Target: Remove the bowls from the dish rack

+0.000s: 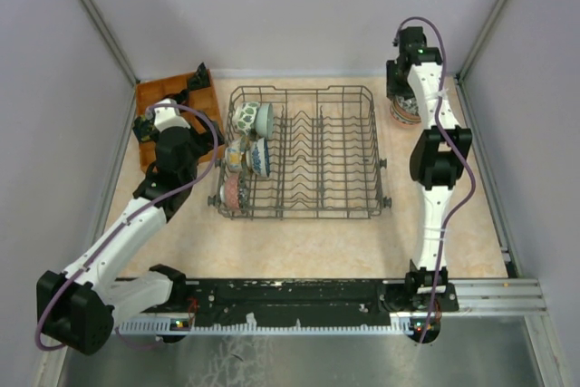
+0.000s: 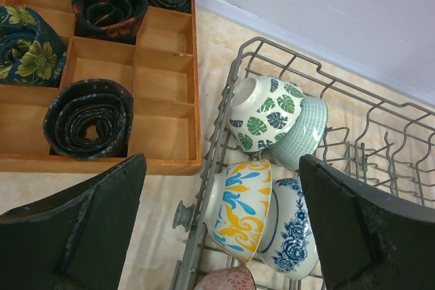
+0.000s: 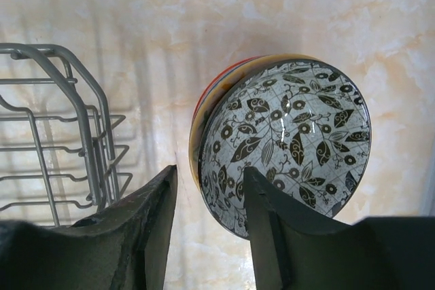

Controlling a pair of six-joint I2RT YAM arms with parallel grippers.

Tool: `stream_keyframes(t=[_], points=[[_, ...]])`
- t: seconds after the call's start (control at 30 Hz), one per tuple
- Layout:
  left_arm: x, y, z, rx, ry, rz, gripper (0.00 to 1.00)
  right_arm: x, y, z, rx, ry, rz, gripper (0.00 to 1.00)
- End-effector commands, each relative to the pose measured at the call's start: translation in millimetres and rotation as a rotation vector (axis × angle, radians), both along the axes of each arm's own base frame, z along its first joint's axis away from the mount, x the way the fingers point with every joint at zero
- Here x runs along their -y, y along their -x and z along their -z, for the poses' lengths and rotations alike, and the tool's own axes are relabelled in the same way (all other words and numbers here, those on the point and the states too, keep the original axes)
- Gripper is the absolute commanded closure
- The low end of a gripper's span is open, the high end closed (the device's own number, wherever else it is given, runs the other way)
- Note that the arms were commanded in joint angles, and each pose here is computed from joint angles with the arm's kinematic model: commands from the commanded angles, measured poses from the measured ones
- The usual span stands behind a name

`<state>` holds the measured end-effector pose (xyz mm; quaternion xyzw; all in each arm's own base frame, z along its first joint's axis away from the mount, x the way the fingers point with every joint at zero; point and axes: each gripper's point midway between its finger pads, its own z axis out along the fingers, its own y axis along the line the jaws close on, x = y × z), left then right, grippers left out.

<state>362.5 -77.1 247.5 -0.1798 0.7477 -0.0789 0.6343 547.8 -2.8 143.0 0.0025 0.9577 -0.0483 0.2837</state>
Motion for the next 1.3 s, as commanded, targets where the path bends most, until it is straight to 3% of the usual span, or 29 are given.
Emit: stream_keyframes(t=[0.0,0.13,0.27,0.4,0.67,0.93,1.27], points=[[1.1,0.1,-14.3,0.03,0.016,0.0,0.01,-1.7,-2.8,-88.3,0.224,-0.039,0.011,0.54],[1.6,0.2,-12.7,0.027,0.015,0.002,0.01,-23.7,10.5,-127.0,0.323,-0.085,-0.034,0.43],[2.2,-0.3,-13.0,0.031,0.017,0.004,0.01,-59.3,28.7,-167.0,0.457,-0.114,-0.098,0.41],[2.6,-0.4,-8.7,0.02,0.013,0.004,0.01,-139.6,63.1,-185.9,0.557,-0.297,-0.288,0.36],[2.5,-1.5,-6.3,0.016,0.013,-0.003,0.01,-266.0,146.2,-147.7,0.553,-0.759,-0.502,0.31],[5.0,-2.4,-5.9,0.024,0.015,0.007,0.01,-345.4,191.3,-90.6,0.386,-0.854,-0.615,0.31],[4.7,-1.1,-4.1,0.024,0.019,0.008,0.01,-384.6,202.9,-43.5,0.285,-0.893,-0.626,0.33]])
